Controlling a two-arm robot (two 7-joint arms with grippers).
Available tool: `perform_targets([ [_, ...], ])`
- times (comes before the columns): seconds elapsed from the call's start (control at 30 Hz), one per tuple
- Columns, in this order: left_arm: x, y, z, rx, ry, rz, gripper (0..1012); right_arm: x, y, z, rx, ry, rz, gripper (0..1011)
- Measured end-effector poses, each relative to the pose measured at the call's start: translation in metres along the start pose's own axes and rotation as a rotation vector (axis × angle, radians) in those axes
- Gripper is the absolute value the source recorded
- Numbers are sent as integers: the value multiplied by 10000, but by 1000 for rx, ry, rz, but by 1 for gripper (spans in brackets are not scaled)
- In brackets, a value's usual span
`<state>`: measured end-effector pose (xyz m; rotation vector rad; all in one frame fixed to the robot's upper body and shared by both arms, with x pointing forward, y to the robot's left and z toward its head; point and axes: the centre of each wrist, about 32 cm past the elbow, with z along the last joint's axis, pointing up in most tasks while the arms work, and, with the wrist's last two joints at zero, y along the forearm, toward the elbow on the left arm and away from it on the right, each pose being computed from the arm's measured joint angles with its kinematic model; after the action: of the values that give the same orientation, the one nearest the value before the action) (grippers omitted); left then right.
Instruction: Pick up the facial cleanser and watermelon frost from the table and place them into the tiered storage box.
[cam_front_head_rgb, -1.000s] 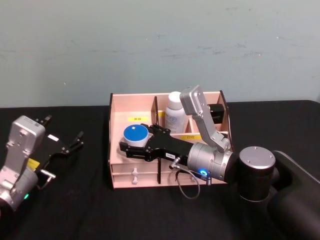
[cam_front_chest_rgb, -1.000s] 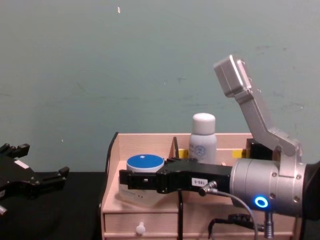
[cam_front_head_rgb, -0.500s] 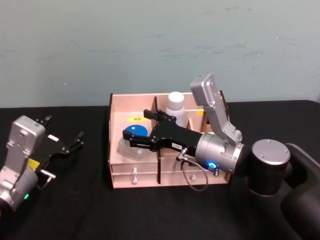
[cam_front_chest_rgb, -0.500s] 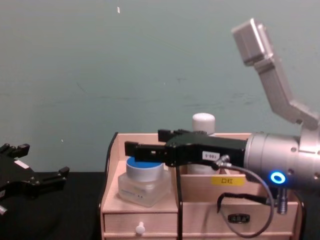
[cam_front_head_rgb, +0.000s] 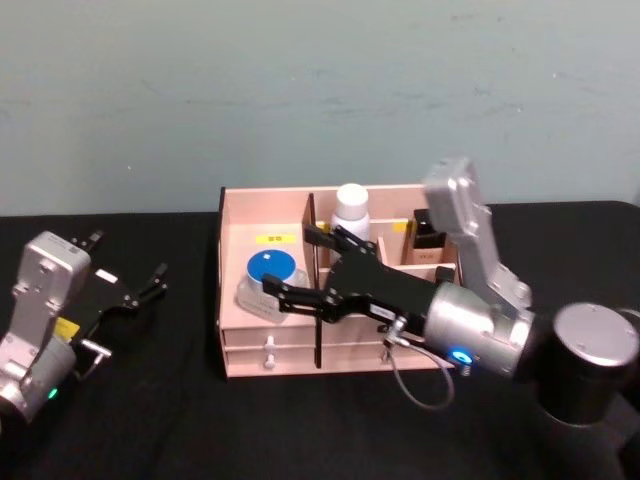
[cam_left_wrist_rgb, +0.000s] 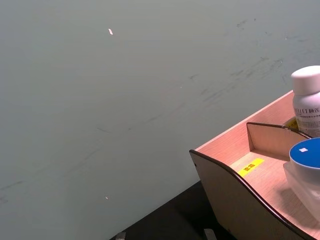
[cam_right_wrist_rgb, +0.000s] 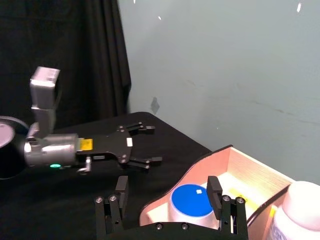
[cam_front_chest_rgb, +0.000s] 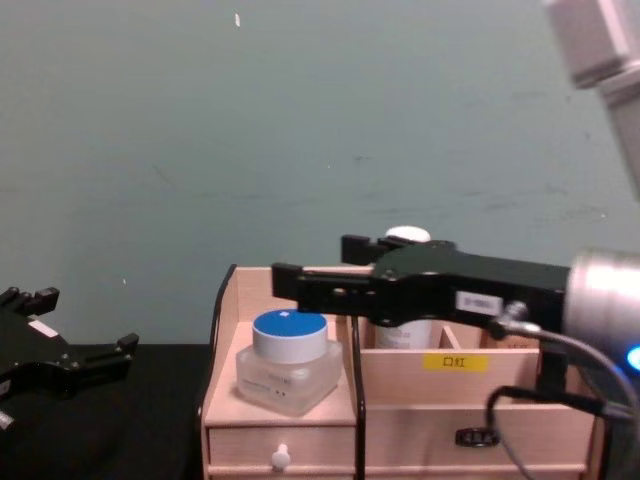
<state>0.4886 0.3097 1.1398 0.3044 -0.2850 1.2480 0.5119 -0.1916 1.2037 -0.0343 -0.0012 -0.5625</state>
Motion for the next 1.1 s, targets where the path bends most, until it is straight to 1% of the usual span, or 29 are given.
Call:
perform_targets([
  [0.07, 0, 0, 0, 0, 0, 0, 1010, -40, -93, -4, 5, 0, -3, 1002],
  [0.1, 0, 0, 0, 0, 0, 0, 1010, -74, -187, 4, 14, -2, -9, 1002],
  [0.23, 0, 0, 0, 0, 0, 0, 1010, -132, -409, -10, 26, -3, -34, 1002],
  [0.33, 0, 0, 0, 0, 0, 0, 1010, -169, -696, -24, 37, -6, -84, 1002],
  [0.43, 0, 0, 0, 0, 0, 0, 1010, -184, -863, -32, 44, -7, -119, 1002],
  [0.47, 0, 0, 0, 0, 0, 0, 1010, -189, -977, -43, 48, -7, -146, 1002],
  [0.5, 0, 0, 0, 0, 0, 0, 1009, -190, -1034, -48, 50, -8, -160, 1002],
  [0.53, 0, 0, 0, 0, 0, 0, 1010, -188, -1133, -58, 54, -9, -187, 1002],
  [0.63, 0, 0, 0, 0, 0, 0, 1010, -167, -1270, -73, 54, -14, -230, 1002],
  [0.67, 0, 0, 0, 0, 0, 0, 1010, -148, -1348, -79, 56, -17, -258, 1002],
  [0.7, 0, 0, 0, 0, 0, 0, 1010, -136, -1382, -80, 57, -19, -272, 1002],
  [0.73, 0, 0, 0, 0, 0, 0, 1010, -109, -1443, -79, 61, -22, -297, 1002],
  [0.8, 0, 0, 0, 0, 0, 0, 1010, -68, -1496, -81, 65, -25, -324, 1002],
  [0.83, 0, 0, 0, 0, 0, 0, 1010, -25, -1537, -87, 67, -26, -349, 1002],
  [0.93, 0, 0, 0, 0, 0, 0, 1010, 45, -1574, -101, 68, -25, -380, 1002],
  [0.97, 0, 0, 0, 0, 0, 0, 1010, 98, -1585, -105, 70, -26, -398, 1002],
  [1.07, 0, 0, 0, 0, 0, 0, 1010, 173, -1580, -117, 71, -22, -419, 1002],
  [1.1, 0, 0, 0, 0, 0, 0, 1010, 219, -1566, -122, 71, -21, -430, 1002],
])
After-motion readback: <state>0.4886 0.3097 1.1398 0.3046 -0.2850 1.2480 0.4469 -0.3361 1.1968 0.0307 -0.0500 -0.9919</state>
